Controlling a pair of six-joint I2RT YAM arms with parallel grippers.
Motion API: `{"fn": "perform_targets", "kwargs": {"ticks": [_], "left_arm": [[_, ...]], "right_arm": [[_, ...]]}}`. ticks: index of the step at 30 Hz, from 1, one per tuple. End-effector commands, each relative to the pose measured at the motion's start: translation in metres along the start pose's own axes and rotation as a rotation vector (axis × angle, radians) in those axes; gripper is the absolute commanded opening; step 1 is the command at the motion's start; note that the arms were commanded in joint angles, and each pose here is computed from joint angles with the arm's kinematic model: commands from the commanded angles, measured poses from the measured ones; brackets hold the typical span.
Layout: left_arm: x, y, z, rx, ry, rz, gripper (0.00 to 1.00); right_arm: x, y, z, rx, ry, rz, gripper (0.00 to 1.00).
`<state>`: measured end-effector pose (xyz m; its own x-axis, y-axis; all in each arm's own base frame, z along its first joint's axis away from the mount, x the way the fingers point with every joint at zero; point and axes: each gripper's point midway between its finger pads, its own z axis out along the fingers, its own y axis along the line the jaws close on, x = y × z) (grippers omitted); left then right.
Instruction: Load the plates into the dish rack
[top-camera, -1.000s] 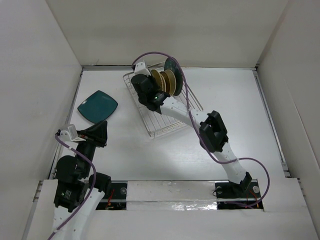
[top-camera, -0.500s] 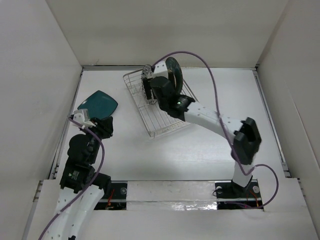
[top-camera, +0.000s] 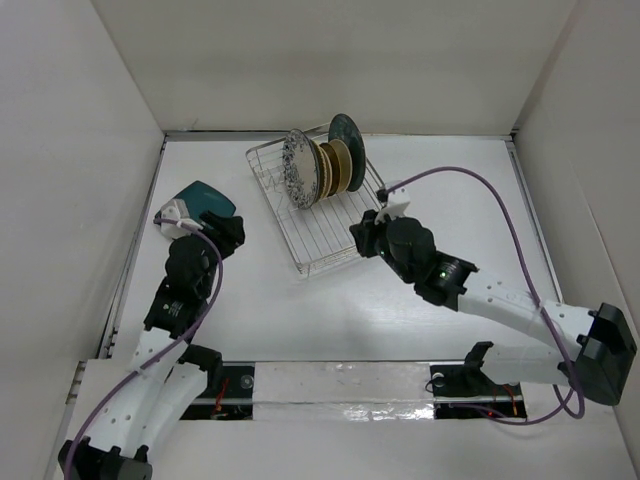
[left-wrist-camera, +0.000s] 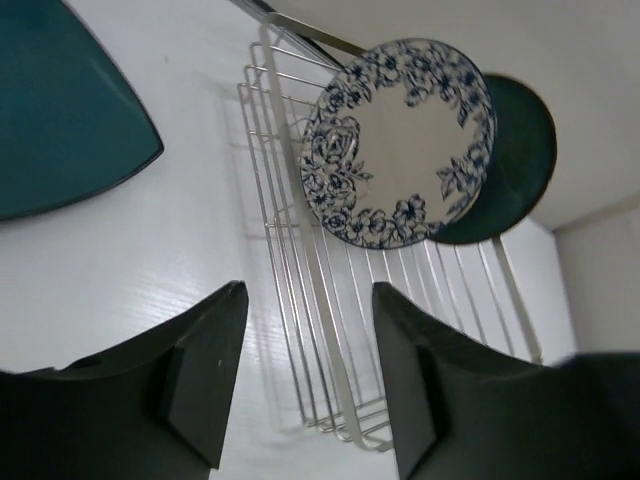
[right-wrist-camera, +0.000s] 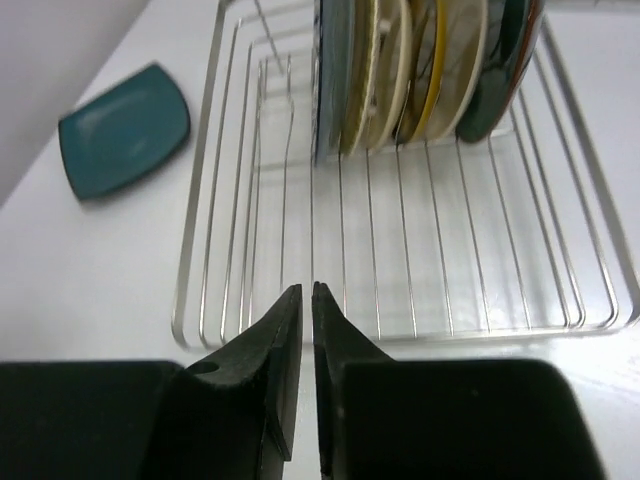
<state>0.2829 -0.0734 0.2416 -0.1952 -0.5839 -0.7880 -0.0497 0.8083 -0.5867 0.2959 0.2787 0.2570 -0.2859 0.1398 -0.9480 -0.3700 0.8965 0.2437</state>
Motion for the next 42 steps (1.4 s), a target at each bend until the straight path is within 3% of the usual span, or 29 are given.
{"fn": "perform_targets", "kwargs": {"ticks": [1,3,4,7,10,15,23,32,42], "left_arm": [[-0.02,0.028,0.007,-0.12,-0.191,-0.158,0.54],[-0.011,0.044,0.011,-0.159,-0.225,-0.212,0.63],[-0.007,0.05,0.013,-0.18,-0.225,-0.224,0.63],[0.007,0.072,0.021,-0.263,-0.2,-0.272,0.62],[0.015,0.094,0.027,-0.329,-0.193,-0.326,0.61],[0.012,0.133,0.033,-0.397,-0.233,-0.429,0.61],[0.019,0.199,0.056,-0.467,-0.181,-0.537,0.63],[0.052,0.209,0.083,-0.425,-0.051,-0.582,0.56],[0.041,0.225,0.095,-0.435,-0.116,-0.628,0.49]], "right_arm": [[-0.014,0.031,-0.024,-0.19,-0.061,0.111,0.25],[0.002,0.034,-0.031,-0.226,-0.039,0.13,0.33],[0.008,0.037,-0.034,-0.238,-0.031,0.132,0.33],[0.027,0.033,-0.036,-0.24,-0.01,0.132,0.52],[0.033,0.035,-0.039,-0.259,0.009,0.144,0.57],[0.025,0.043,-0.052,-0.322,-0.01,0.173,0.58],[0.021,0.034,-0.055,-0.277,-0.023,0.189,0.58],[0.026,0.03,-0.049,-0.257,-0.012,0.183,0.57],[0.03,0.028,-0.043,-0.255,0.001,0.179,0.56]]}}
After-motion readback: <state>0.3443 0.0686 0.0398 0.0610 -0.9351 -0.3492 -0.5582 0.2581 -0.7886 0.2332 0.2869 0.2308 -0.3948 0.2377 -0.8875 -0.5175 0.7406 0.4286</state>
